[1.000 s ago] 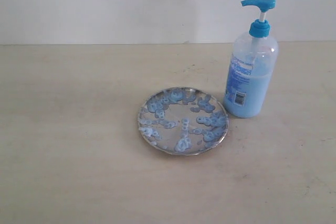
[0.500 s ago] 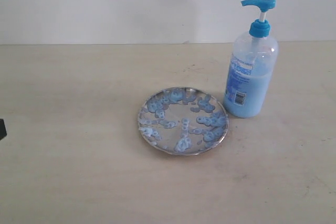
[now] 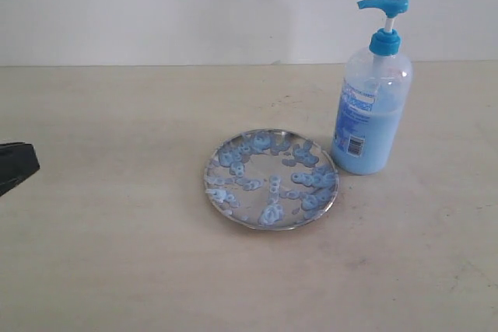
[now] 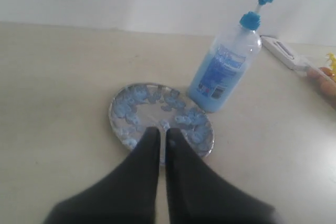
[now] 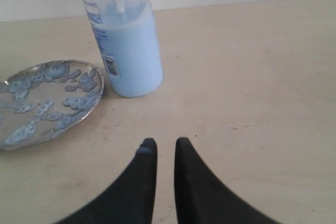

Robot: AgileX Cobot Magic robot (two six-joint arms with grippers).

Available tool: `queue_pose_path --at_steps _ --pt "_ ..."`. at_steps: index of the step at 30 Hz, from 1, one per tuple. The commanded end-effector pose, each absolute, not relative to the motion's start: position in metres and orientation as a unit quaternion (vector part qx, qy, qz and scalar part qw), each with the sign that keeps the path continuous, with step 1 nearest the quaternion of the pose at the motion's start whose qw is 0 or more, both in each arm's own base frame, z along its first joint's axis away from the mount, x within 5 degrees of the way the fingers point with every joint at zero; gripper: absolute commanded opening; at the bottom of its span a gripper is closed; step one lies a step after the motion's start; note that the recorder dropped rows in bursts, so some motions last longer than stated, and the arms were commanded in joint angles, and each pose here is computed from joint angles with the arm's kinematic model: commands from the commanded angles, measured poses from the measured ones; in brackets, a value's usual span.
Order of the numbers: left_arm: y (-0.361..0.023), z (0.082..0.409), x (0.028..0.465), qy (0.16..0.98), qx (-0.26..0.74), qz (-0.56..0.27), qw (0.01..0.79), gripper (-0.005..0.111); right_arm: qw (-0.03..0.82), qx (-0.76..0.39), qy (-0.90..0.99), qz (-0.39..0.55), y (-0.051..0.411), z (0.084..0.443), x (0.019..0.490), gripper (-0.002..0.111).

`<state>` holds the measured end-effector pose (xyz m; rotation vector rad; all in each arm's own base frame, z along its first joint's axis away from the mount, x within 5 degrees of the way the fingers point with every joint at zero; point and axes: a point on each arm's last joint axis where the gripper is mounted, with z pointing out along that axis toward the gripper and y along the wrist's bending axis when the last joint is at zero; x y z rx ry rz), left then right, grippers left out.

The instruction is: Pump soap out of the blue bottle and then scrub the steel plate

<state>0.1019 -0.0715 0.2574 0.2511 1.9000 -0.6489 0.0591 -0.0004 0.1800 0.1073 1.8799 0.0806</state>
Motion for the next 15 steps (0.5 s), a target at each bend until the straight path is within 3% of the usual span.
queue_pose_path --at_steps 1,6,9,15 --pt "-0.088 0.271 0.128 0.835 0.08 -0.253 0.482 0.004 0.596 0.024 0.803 0.016 -0.001 0.181 0.059 0.008" --pt "-0.135 0.278 0.2 0.908 0.171 -0.119 0.363 0.004 0.595 0.025 0.803 0.017 -0.001 0.181 0.059 0.008" --pt "-0.181 0.276 0.25 0.919 0.231 -0.119 0.298 0.004 0.595 0.026 0.803 0.017 -0.001 0.181 0.059 0.008" --pt "-0.248 0.237 0.311 0.933 0.295 -0.157 0.134 0.004 0.599 0.023 0.801 0.015 -0.001 0.182 0.06 0.008"
